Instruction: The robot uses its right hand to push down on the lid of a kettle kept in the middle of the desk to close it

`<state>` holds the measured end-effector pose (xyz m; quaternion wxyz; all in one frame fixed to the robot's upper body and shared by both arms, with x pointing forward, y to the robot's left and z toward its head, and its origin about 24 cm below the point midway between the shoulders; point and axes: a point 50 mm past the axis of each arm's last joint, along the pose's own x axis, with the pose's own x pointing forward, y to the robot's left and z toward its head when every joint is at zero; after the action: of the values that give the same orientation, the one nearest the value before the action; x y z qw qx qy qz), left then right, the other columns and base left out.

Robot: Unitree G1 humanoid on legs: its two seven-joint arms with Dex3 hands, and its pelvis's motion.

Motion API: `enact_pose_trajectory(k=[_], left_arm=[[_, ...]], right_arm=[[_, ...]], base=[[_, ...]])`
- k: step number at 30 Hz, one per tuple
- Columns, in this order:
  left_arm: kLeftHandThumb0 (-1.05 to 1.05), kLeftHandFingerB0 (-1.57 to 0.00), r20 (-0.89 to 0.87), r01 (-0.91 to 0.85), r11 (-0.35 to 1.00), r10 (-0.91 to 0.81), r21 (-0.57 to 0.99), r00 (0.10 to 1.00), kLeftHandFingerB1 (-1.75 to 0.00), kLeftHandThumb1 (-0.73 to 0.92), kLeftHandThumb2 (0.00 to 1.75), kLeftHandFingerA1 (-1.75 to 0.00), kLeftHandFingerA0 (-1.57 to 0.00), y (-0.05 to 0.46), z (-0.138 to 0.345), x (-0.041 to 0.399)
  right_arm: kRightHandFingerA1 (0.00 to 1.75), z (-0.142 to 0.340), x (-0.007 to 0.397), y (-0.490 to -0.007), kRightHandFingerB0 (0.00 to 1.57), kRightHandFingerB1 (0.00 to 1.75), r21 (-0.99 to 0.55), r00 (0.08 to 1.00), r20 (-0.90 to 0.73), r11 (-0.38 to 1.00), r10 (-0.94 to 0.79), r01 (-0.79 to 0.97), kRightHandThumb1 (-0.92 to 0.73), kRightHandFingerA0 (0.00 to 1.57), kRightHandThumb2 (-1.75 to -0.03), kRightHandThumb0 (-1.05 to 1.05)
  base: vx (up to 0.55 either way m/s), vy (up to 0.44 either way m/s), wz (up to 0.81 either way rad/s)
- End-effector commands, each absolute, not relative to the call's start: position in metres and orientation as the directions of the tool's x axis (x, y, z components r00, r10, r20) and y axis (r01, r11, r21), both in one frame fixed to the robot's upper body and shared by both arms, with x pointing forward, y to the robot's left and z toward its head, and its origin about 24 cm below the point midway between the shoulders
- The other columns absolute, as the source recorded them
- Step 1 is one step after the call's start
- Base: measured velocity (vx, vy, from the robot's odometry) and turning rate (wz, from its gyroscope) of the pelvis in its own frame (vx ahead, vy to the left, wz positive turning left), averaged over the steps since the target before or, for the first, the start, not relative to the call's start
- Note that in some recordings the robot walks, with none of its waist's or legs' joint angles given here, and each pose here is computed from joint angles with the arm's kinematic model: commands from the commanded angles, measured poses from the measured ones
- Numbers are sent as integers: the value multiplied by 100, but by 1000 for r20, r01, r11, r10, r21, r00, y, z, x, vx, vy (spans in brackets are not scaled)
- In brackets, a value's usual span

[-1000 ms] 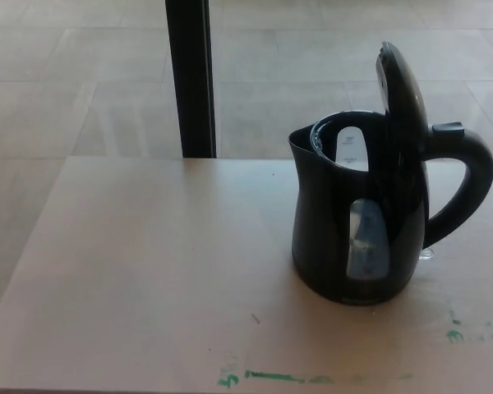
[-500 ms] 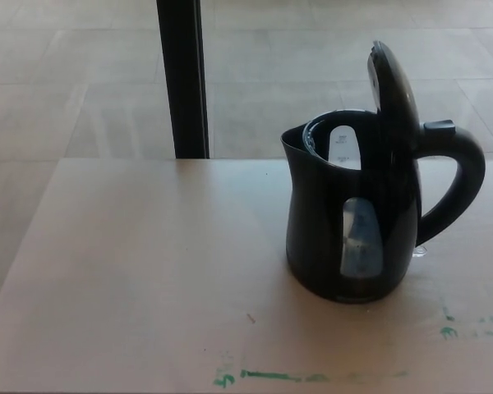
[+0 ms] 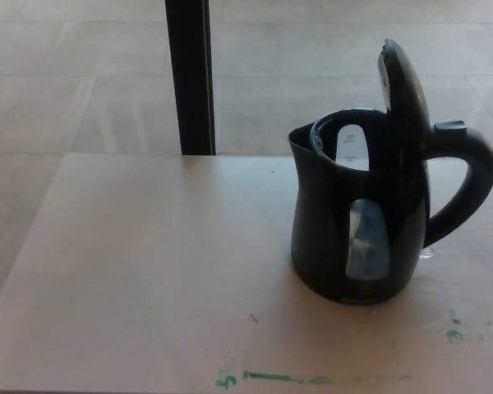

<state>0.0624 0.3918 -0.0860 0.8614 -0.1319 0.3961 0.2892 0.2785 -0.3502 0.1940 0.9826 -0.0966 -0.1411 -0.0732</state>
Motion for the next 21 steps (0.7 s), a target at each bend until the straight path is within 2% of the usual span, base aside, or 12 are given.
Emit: enact_pose_trajectory(k=[1,5,6,9,10,11,19,20,21], left_arm=[[-70,-31,-757,-612,791,394,-10,522,-33,75,63,-42,-43,397,-82,60],[-69,-31,-758,-613,790,399,-2,516,-34,75,63,-43,-44,397,-82,60],[-69,-31,-757,-612,791,398,-2,518,-34,76,63,-44,-45,397,-82,61],[-69,-32,-757,-610,792,393,-10,523,-34,75,63,-43,-44,397,-82,60],[-69,-32,-756,-610,792,393,-10,524,-34,75,63,-43,-44,397,-82,60],[-69,-31,-755,-608,794,393,-9,525,-34,75,63,-43,-44,397,-81,60],[-71,-32,-759,-610,793,395,-3,518,-33,75,62,-42,-44,398,-81,57],[-69,-31,-760,-610,792,396,0,515,-33,76,63,-40,-42,399,-81,57],[-69,-31,-761,-610,792,398,3,513,-33,76,63,-40,-42,399,-81,57]], right_arm=[[41,219,306,-322,20,28,-315,958,285,943,-16,109,-73,25,-63,-77],[39,226,323,-295,24,28,-389,957,281,920,72,45,-73,28,-63,-83],[52,229,325,-289,15,41,-406,954,283,913,95,30,-57,23,-96,-82],[51,235,331,-267,15,42,-505,948,272,863,165,-5,-62,25,-99,-84],[51,237,333,-261,15,42,-534,946,268,846,182,-11,-62,25,-99,-84],[44,238,337,-253,23,28,-549,941,266,835,210,-31,-75,29,-64,-77],[47,245,358,-226,26,30,-628,926,252,775,282,-65,-75,33,-63,-78],[54,247,361,-223,18,43,-637,925,241,767,293,-77,-60,27,-96,-80],[54,249,364,-221,18,43,-648,925,229,756,304,-89,-60,27,-96,-80]], base=[[0,0,0],[0,0,0],[-22,1,6],[-8,1,3],[0,0,0],[0,0,0],[0,0,0],[0,0,0],[0,0,0]])
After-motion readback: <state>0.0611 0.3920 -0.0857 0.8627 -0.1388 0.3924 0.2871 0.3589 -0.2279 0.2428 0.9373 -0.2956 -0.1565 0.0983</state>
